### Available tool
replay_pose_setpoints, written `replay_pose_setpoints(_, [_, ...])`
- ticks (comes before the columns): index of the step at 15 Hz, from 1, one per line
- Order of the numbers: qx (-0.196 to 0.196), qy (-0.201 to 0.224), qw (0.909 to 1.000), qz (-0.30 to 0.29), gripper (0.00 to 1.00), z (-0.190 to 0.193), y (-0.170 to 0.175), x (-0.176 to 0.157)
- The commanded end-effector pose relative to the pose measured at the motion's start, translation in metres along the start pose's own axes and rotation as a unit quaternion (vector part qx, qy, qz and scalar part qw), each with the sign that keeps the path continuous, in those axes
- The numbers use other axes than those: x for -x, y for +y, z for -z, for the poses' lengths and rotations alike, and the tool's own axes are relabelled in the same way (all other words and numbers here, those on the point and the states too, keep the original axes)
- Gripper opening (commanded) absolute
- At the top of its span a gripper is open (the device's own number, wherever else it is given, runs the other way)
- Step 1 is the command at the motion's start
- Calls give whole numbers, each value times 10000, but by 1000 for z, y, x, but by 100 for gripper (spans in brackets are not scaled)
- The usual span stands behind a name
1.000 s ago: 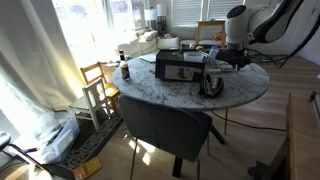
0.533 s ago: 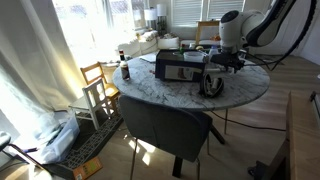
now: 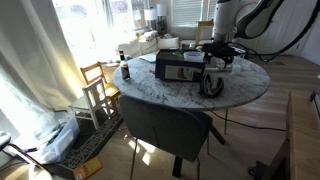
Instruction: Pick up the clear measuring cup on the left of the table and move it to the right near the crisper drawer
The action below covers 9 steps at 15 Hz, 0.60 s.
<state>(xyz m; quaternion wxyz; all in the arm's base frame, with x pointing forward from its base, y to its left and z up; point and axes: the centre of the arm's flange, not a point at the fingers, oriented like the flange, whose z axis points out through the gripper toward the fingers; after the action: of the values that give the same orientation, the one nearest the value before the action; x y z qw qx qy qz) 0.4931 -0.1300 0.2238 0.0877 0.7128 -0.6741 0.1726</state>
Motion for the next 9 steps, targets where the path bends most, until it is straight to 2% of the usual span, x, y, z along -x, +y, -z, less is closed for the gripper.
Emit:
replay_pose_setpoints(1, [-127,-643,9952,722,100,50,0,-8])
replay_pose_setpoints(5, [-205,-911,9850,1452,100,79,5,-16])
replay_pose_setpoints(7, [-411,-928,9805,1683,100,90,-1,-32])
replay_pose_setpoints(9, [-703,-998,9693,2135,100,102,-12,-54])
